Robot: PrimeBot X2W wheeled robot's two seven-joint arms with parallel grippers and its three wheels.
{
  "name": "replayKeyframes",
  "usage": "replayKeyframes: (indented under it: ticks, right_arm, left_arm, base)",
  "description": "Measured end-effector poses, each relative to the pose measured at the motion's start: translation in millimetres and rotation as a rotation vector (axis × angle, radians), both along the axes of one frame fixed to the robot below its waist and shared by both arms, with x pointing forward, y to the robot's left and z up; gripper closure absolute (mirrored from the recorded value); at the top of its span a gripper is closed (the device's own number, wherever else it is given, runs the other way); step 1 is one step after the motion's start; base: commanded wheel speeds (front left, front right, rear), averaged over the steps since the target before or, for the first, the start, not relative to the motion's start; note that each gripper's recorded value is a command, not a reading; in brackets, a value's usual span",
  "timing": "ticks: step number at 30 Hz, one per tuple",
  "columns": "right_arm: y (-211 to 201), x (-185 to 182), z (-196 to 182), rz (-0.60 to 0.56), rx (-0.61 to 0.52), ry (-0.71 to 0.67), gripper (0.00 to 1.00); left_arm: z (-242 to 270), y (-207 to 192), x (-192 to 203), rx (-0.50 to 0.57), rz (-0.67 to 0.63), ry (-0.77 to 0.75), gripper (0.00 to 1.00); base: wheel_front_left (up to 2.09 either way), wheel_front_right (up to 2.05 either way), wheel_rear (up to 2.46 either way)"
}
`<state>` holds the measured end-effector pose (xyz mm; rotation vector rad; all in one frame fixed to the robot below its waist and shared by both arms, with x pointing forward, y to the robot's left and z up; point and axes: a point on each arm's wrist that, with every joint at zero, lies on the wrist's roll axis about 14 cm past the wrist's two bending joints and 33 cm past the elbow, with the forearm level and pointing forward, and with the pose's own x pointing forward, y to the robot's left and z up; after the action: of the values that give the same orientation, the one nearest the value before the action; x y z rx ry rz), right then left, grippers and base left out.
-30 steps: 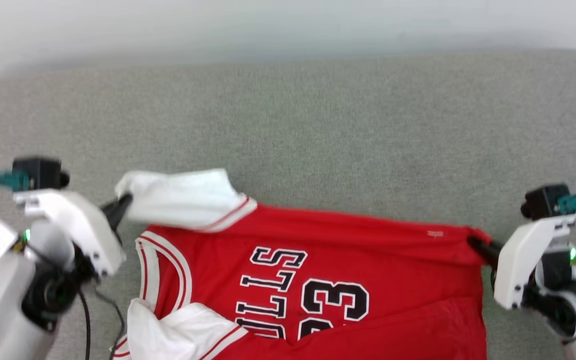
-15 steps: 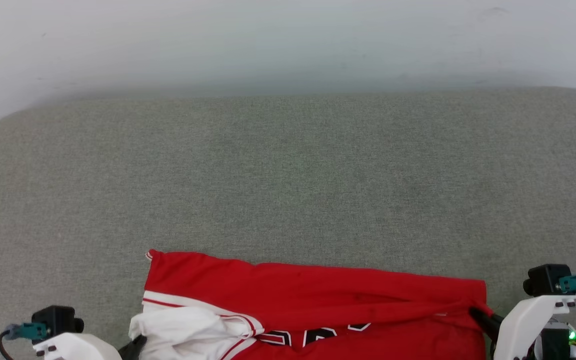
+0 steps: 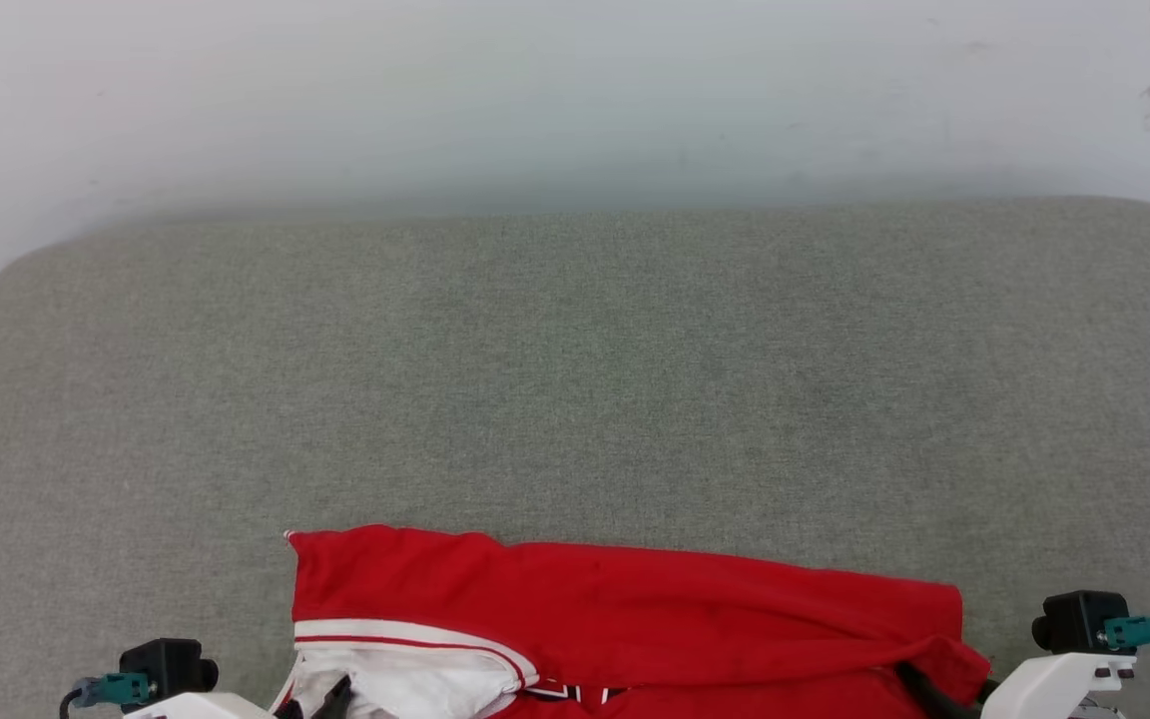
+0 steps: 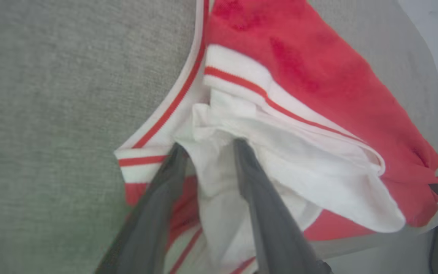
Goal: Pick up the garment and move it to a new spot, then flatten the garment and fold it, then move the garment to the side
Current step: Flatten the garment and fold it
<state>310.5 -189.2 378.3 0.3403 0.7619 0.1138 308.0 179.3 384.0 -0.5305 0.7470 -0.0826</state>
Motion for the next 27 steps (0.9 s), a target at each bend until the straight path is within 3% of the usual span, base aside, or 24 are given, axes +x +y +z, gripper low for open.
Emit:
replayKeyframes:
  ticks: [6, 12, 20, 27]
  right_arm:
    - [-8, 0, 19, -0.013, -0.01, -0.072, 0.0]
    - [-31, 0, 43, -0.04, -0.055, -0.115, 0.0]
    - [-50, -3, 49, -0.058, -0.113, -0.031, 0.0]
    - [-25, 5, 32, -0.005, -0.074, 0.046, 0.0]
  left_arm:
    - [29, 0, 20, 0.07, -0.003, -0.179, 0.0]
    - [79, 5, 41, 0.133, 0.073, -0.445, 0.0]
    - [133, 13, 56, 0.249, 0.137, -0.736, 0.0]
    - [158, 14, 67, 0.335, 0.147, -0.854, 0.0]
  base:
    - [0.0, 0.0, 0.0]
    - [0.0, 0.0, 0.0]
    - [0.0, 0.0, 0.0]
    - [0.0, 0.0, 0.0]
